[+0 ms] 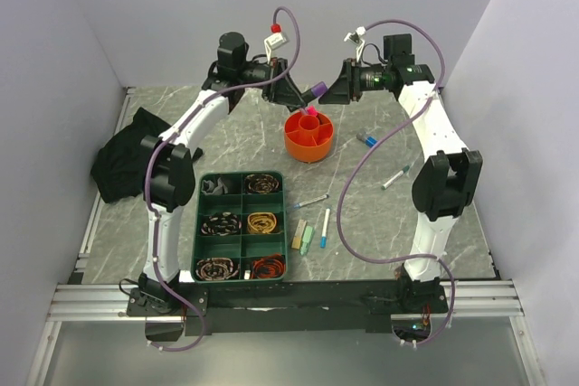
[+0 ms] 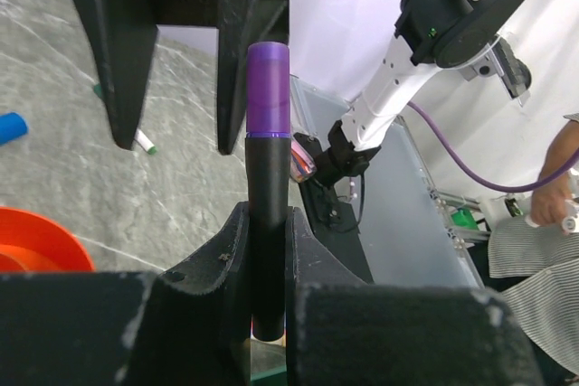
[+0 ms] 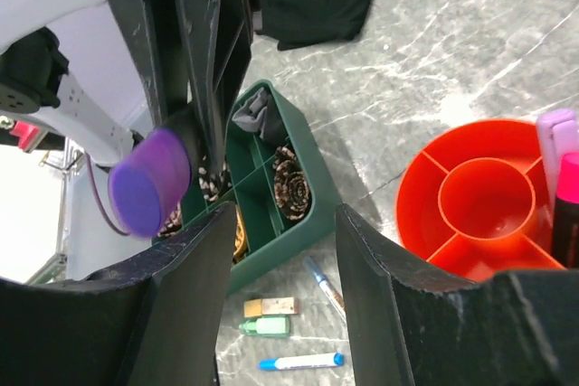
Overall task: Sort the stationery into containers
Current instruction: Place the pen in the storage box.
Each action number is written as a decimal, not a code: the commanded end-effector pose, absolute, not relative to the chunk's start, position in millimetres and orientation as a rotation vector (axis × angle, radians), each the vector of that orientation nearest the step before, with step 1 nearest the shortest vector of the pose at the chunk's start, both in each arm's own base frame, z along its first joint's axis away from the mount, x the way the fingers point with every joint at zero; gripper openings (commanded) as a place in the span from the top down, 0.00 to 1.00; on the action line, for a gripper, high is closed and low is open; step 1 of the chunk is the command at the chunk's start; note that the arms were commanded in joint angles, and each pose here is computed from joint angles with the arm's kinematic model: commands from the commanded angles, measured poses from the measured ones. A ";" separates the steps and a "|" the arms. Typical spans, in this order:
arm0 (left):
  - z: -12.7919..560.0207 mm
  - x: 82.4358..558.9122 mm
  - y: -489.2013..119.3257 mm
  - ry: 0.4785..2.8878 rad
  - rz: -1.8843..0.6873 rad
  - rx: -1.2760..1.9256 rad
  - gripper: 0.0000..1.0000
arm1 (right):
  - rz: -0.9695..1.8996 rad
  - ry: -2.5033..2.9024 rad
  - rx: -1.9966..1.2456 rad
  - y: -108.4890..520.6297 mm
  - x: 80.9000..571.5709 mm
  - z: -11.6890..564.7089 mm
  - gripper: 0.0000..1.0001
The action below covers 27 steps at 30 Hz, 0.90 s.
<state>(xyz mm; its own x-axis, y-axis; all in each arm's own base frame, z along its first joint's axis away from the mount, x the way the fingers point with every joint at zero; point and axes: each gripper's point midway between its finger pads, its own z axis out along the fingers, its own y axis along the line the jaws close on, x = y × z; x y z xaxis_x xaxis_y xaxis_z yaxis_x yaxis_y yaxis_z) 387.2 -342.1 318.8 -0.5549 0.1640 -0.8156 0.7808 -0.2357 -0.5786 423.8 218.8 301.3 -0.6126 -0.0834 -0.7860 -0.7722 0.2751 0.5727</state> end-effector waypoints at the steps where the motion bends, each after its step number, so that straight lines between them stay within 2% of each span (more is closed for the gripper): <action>1: 328.7 389.2 -342.2 1.513 -1.801 1.174 0.99 | 1.365 1.812 -0.806 214.4 403.2 341.6 0.45; 8: 330.0 385.2 -343.0 1.509 -1.803 1.177 0.99 | 1.370 1.750 -0.819 206.3 399.5 367.5 0.46; 19: 325.6 393.6 -344.7 1.516 -1.799 1.167 0.99 | 1.442 1.730 -0.876 210.0 368.9 365.3 0.45; 27: 330.7 386.5 -346.7 1.500 -1.804 1.188 0.99 | 1.418 1.740 -0.855 214.5 380.9 361.5 0.45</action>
